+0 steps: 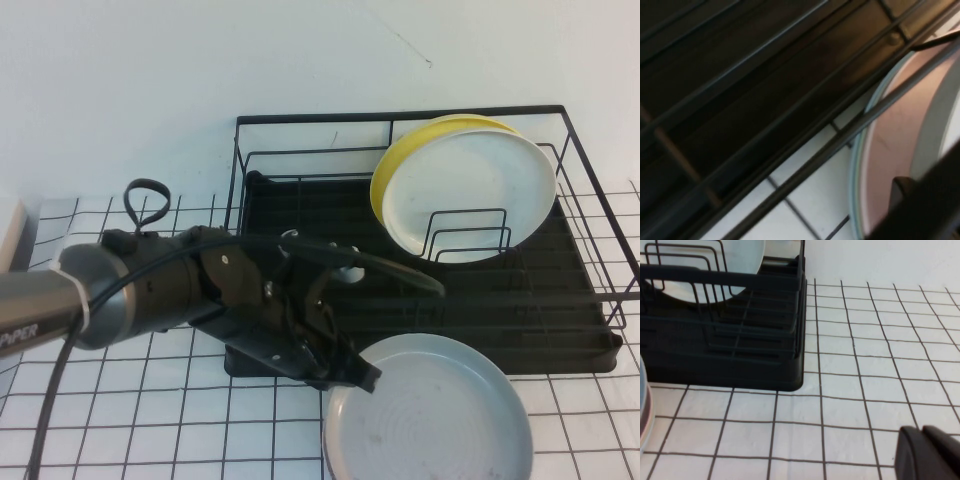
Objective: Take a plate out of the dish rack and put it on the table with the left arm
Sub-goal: Place the plate from the table
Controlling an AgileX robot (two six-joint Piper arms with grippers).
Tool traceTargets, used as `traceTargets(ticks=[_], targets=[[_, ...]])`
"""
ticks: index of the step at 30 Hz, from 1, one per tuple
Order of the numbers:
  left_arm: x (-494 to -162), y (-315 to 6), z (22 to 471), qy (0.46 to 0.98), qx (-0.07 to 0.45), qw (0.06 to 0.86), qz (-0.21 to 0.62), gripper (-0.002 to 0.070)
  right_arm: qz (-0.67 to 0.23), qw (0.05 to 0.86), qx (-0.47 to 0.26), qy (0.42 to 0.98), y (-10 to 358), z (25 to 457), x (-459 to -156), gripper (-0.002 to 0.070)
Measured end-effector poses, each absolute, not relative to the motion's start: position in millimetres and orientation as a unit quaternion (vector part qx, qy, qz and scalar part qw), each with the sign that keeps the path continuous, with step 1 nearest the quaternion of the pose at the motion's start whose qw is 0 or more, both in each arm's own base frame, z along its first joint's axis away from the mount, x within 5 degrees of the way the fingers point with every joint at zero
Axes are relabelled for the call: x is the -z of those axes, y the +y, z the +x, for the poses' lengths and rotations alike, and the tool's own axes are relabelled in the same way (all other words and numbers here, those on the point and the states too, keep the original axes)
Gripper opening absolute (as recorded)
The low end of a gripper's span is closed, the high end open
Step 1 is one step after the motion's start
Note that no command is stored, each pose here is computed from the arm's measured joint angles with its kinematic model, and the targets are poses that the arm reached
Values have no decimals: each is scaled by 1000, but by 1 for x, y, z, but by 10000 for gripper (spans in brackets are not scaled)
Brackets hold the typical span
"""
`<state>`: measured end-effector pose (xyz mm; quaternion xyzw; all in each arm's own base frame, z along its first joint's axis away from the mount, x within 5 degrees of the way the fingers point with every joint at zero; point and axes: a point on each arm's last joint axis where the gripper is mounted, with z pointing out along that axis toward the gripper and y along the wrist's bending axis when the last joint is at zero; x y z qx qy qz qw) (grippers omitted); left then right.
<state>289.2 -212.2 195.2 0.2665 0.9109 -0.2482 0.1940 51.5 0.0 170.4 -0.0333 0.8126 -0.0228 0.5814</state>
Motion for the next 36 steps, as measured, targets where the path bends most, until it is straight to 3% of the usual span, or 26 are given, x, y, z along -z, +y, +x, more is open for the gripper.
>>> traceTargets(ticks=[3,10,17,22,28,36], targets=[[-196,-220,285,902,244,206,291,37,-33,581,23,813,0,52,-170,-2],[-196,-227,282,892,242,218,315,272,-33,581,23,813,0,52,-170,-2],[-199,-226,281,889,238,221,322,315,-33,581,23,813,0,52,-170,-2],[-210,-223,278,882,230,235,338,256,-33,581,23,813,0,52,-170,-2],[-237,-215,272,864,210,277,364,53,-33,581,23,813,0,52,-170,-2],[-268,-202,260,852,188,308,379,2,-33,581,23,813,0,52,-170,-2]])
